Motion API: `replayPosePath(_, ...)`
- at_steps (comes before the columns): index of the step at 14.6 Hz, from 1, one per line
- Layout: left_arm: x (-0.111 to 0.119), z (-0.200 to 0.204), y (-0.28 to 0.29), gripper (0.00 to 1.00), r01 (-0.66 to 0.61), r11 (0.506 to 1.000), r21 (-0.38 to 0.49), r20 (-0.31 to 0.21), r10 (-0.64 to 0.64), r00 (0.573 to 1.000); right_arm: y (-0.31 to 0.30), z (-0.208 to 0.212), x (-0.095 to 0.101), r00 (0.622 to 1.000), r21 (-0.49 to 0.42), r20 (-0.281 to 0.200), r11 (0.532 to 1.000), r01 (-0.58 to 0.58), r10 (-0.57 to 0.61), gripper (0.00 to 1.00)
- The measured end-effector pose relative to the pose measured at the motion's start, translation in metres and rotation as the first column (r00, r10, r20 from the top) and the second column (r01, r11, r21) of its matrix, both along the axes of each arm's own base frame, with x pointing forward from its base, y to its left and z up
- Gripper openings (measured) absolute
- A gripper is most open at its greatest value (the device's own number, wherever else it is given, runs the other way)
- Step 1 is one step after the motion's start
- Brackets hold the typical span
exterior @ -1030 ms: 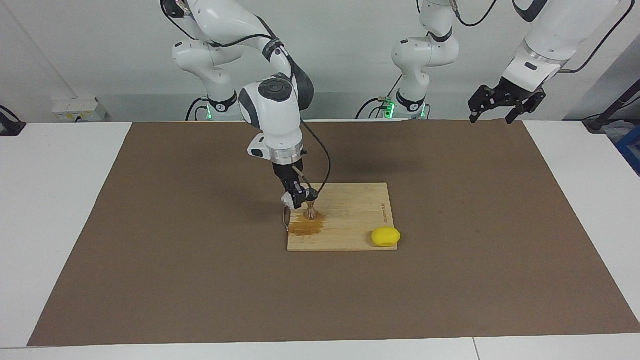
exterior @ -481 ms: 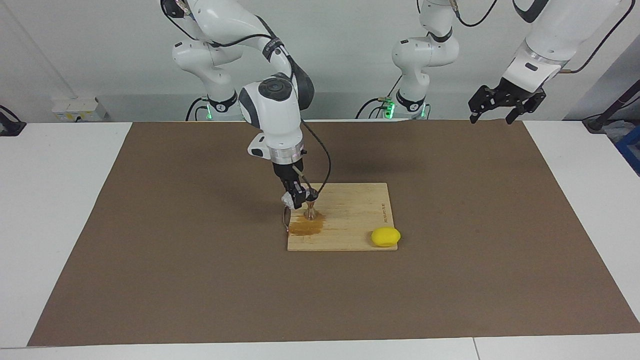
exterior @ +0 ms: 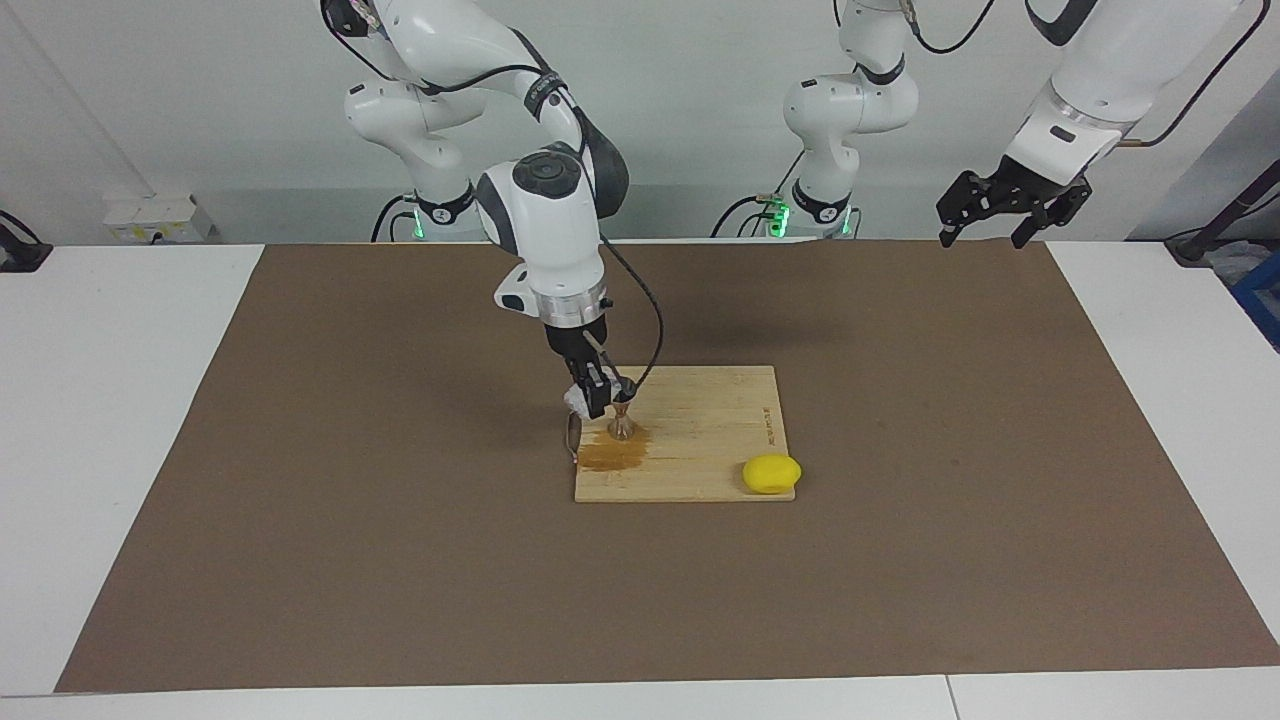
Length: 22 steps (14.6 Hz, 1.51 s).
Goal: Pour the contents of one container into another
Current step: 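Turn the glass cup upright and carry it back with the right gripper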
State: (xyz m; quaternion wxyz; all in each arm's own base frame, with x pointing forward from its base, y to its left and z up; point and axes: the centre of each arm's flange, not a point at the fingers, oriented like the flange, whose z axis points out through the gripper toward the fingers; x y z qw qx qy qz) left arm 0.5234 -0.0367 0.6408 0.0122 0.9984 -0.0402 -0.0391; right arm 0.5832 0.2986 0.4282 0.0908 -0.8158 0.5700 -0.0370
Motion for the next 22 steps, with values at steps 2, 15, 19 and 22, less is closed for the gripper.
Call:
replayPosePath(2, 0.000, 0.000, 0.000, 1.00, 0.000, 1.000, 0.000, 0.000, 0.000, 1.000, -0.004, 0.000, 0.002, 1.000, 0.030, -0.017, 0.999, 0.026, -0.025, 0.52)
replayPosePath(15, 0.000, 0.000, 0.000, 1.00, 0.000, 1.000, 0.000, 0.000, 0.000, 1.000, -0.046, -0.006, 0.025, 0.972, 0.195, -0.134, 0.956, 0.218, -0.194, 0.52)
replayPosePath(19, 0.000, 0.000, 0.000, 1.00, 0.000, 1.000, 0.000, 0.000, 0.000, 1.000, -0.084, -0.016, 0.040, 0.943, 0.289, -0.211, 0.905, 0.313, -0.259, 0.52)
replayPosePath(22, 0.000, 0.000, 0.000, 1.00, 0.000, 1.000, 0.000, 0.000, 0.000, 1.000, -0.131, -0.036, 0.045, 0.923, 0.351, -0.267, 0.864, 0.361, -0.277, 0.52)
